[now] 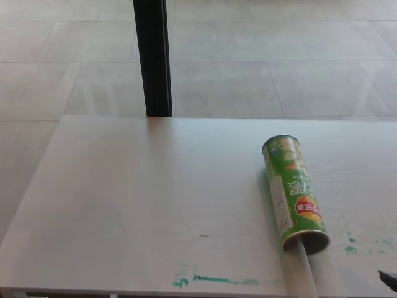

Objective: Use the finger on the right hand of the robot to pull out the chips tray kept inside a container in the middle of the desk

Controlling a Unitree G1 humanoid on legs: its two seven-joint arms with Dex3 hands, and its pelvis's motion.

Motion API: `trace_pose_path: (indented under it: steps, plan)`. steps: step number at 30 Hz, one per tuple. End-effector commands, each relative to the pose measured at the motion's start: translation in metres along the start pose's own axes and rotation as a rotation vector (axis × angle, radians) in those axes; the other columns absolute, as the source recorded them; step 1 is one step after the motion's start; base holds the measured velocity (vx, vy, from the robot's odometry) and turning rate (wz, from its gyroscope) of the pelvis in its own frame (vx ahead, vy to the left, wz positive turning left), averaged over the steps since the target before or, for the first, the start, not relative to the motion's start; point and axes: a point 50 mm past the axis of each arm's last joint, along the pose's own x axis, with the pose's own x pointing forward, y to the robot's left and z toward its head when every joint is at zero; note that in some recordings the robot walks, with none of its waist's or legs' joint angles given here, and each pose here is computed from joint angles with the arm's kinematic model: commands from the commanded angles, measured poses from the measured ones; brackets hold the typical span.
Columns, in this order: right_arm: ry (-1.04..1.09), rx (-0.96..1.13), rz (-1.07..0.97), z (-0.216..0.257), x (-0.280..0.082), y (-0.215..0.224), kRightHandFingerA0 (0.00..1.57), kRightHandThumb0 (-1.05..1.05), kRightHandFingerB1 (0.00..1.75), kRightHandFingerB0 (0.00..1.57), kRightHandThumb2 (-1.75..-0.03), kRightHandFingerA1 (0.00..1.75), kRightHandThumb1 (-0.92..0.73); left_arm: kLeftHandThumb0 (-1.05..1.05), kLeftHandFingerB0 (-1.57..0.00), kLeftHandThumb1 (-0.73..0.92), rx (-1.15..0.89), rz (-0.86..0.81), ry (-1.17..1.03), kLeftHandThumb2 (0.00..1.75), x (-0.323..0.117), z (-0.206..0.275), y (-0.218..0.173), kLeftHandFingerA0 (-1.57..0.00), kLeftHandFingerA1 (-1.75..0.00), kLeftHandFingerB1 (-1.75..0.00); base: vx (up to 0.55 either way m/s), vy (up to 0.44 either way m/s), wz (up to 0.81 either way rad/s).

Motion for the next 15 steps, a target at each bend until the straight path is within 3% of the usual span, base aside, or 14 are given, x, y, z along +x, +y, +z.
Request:
trace_pose_path:
  steps: [1, 4, 8, 10, 11, 15]
  plan:
    - [0.051, 0.04, 0.036, -0.01, -0.014, -0.01, 0.9, -0.23, 0.0, 0.0, -0.55, 1.24, -0.5, -0.32, -0.43, 0.66, 0.007, 0.01, -0.024, 0.59, 0.0, 0.004, 0.003, -0.49, -0.64, -0.47, 0.0, 0.0, 0.0]
    - [0.148, 0.105, -0.095, -0.034, -0.034, -0.024, 0.91, -0.23, 0.04, 0.0, -0.59, 1.35, -0.49, -0.32, -0.41, 0.66, -0.001, 0.008, -0.019, 0.59, 0.0, 0.003, 0.005, -0.45, -0.61, -0.46, 0.0, 0.0, 0.0]
    - [0.161, 0.175, -0.271, -0.06, -0.049, -0.039, 0.95, -0.15, 0.12, 0.0, -0.64, 1.29, -0.43, -0.31, -0.44, 0.67, -0.007, 0.009, -0.029, 0.59, -0.003, 0.002, 0.004, -0.49, -0.69, -0.48, 0.0, 0.0, 0.0]
    - [0.231, 0.304, -0.41, -0.077, -0.065, -0.051, 0.97, -0.19, 0.13, 0.0, -0.68, 1.3, -0.44, -0.32, -0.44, 0.65, -0.001, 0.018, -0.026, 0.59, -0.002, 0.0, 0.006, -0.51, -0.7, -0.48, 0.0, 0.0, 0.0]
    - [0.26, 0.318, -0.47, -0.087, -0.07, -0.052, 0.9, -0.22, 0.17, 0.0, -0.64, 1.44, -0.5, -0.32, -0.45, 0.66, 0.01, 0.02, -0.022, 0.59, -0.002, 0.0, 0.005, -0.5, -0.66, -0.47, 0.0, 0.0, 0.0]
    - [0.376, 0.32, -0.609, -0.112, -0.074, -0.047, 0.93, -0.23, 0.25, 0.0, -0.64, 1.39, -0.5, -0.31, -0.43, 0.64, -0.029, 0.016, -0.014, 0.59, -0.002, -0.002, 0.004, -0.47, -0.64, -0.47, 0.0, 0.0, 0.0]
